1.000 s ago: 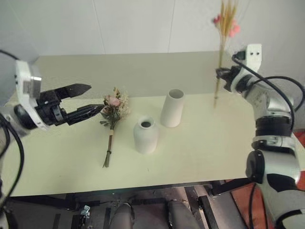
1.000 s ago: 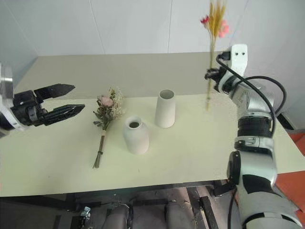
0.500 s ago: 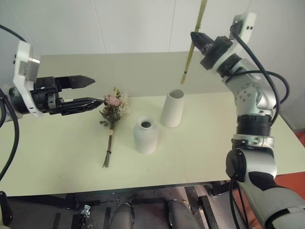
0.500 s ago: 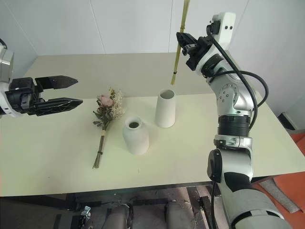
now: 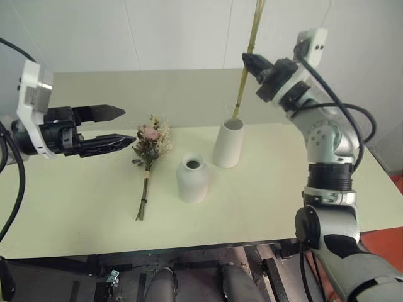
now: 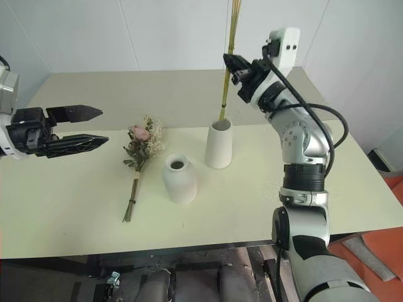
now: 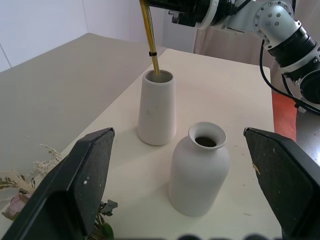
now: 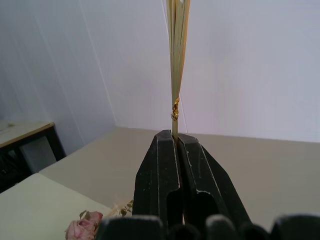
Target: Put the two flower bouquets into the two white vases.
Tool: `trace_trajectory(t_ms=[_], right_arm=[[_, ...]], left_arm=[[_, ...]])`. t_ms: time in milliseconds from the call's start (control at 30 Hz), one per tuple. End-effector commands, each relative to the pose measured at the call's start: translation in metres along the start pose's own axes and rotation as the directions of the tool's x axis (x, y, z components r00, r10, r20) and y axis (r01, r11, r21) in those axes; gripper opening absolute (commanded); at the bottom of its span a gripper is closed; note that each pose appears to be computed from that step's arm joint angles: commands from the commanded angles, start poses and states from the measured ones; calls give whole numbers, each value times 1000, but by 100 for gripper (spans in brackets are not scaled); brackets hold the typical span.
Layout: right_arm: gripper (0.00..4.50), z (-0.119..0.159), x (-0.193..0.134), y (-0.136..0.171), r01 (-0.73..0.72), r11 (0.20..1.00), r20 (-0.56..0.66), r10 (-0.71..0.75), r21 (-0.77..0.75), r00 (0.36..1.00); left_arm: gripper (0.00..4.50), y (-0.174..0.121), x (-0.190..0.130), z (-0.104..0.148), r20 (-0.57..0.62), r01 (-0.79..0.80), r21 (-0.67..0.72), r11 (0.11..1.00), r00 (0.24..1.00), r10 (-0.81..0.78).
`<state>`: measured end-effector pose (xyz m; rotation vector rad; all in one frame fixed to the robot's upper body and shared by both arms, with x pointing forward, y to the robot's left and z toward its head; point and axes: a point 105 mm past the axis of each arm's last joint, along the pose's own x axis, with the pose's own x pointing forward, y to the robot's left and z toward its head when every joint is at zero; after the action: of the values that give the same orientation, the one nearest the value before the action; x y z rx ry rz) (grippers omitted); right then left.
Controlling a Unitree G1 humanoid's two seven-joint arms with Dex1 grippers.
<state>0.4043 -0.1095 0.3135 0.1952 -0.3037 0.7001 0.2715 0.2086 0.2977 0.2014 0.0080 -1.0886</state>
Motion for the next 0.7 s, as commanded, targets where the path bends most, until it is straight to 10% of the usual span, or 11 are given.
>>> trace_trajectory(t_ms=[33, 200, 567, 700], right_arm=[[2, -3, 0, 8, -12, 999, 18, 13, -30, 1000], [71, -29, -6, 5, 26, 999, -5, -26, -38, 1000], [445, -17, -50, 7, 6, 996, 54, -1, -89, 999], [448, -8, -62, 8, -97, 983, 1, 98, -155, 995]], left_arm=[[450, -5, -5, 13, 17, -8, 58, 998, 1000, 7], [450, -6, -4, 13, 24, -14, 59, 998, 1000, 13], [450, -8, -9, -1, 9, -95, -2, 996, 995, 95], [450, -4, -10, -12, -34, -167, -49, 985, 986, 165]])
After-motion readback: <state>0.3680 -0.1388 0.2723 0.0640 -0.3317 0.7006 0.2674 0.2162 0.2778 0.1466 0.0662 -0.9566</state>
